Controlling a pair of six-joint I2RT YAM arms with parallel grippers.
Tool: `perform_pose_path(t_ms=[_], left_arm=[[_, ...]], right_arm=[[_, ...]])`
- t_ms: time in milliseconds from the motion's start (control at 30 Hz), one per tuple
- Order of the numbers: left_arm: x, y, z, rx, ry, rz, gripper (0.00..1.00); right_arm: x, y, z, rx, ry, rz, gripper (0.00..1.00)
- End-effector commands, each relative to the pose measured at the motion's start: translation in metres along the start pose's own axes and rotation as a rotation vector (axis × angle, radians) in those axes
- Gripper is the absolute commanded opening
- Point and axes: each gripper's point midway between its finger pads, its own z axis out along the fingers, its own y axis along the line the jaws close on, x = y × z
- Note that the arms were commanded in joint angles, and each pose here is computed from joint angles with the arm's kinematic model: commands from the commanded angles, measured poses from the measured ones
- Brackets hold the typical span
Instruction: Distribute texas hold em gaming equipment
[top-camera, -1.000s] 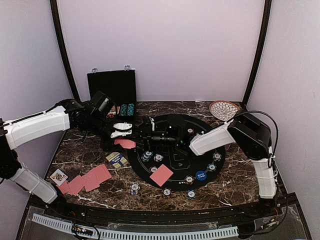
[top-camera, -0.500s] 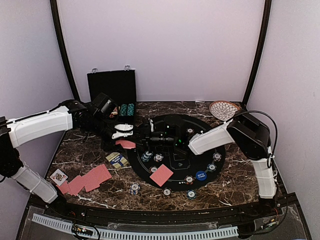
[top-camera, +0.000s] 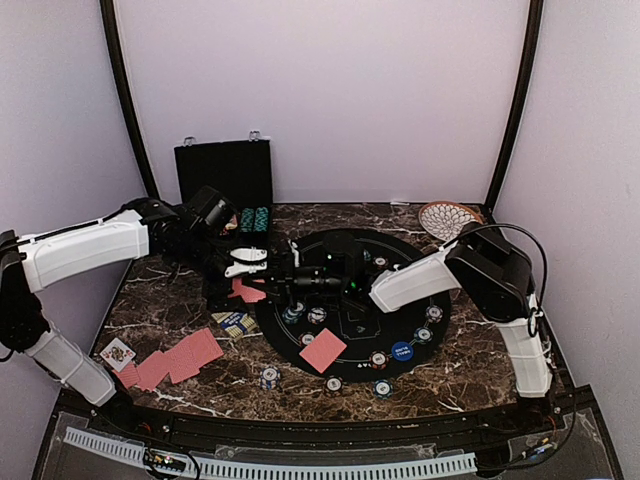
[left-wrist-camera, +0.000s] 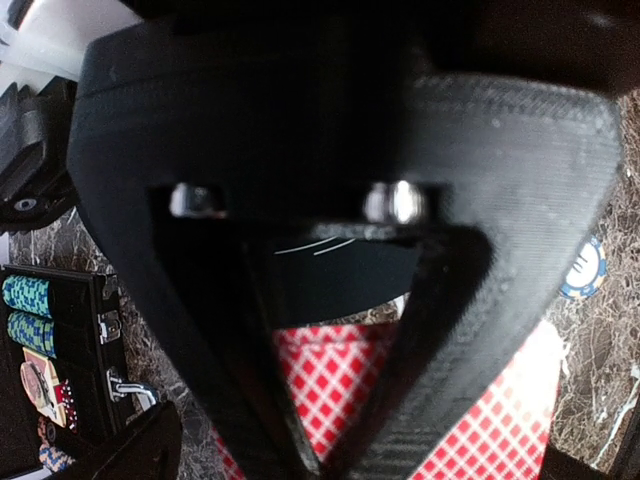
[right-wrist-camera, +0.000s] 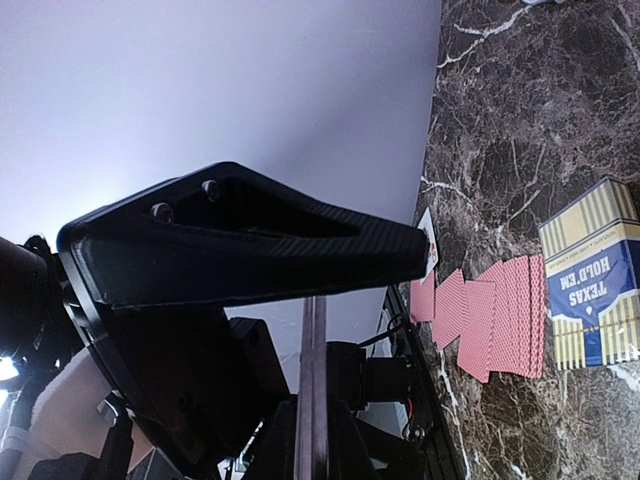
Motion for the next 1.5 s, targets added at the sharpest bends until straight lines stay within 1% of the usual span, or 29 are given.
perform_pose_path(t_ms=[0, 333, 633, 833, 933, 1100, 1267, 1367, 1400, 1467], left_arm=[[-0.009, -0.005, -0.012, 0.034, -0.028, -0.015, 0.99], [-0.009, -0.016, -0.015, 0.106, -0.019, -0.029, 0.89], [-0.002, -0.022, -0.01, 0.134, 0.014, -0.039, 0.89], [-0.004, -0.021, -0.01, 0.133, 0.008, -0.033, 0.85], [-0.005, -0.015, -0.009, 0.103, 0.008, -0.031, 0.78], [-0.008, -0.01, -0.013, 0.077, -0.009, -0.018, 0.71], [-0.006, -0.01, -0.013, 0.073, 0.002, -0.009, 0.58], [-0.005, -0.01, -0.012, 0.074, 0.005, -0.013, 0.56], [-0.005, -0.011, -0.011, 0.076, 0.005, -0.013, 0.56], [-0.005, -0.011, -0.011, 0.077, 0.002, -0.016, 0.56]], right_arm=[[0.003, 0.02, 0.001, -0.049, 0.009, -0.062, 0.0], [0.002, 0.023, -0.001, -0.016, -0.003, -0.107, 0.0], [0.002, 0.033, -0.003, -0.042, -0.008, -0.121, 0.0], [0.002, 0.034, -0.001, -0.061, -0.004, -0.11, 0.0], [0.002, 0.032, -0.001, -0.064, -0.002, -0.102, 0.0], [-0.003, 0.02, -0.005, -0.02, -0.017, -0.09, 0.0], [-0.005, 0.007, -0.01, 0.013, -0.031, -0.081, 0.0], [-0.006, 0.01, -0.008, 0.008, -0.03, -0.087, 0.0], [-0.006, 0.011, -0.008, 0.006, -0.031, -0.088, 0.01], [-0.006, 0.015, -0.007, -0.004, -0.029, -0.09, 0.1]])
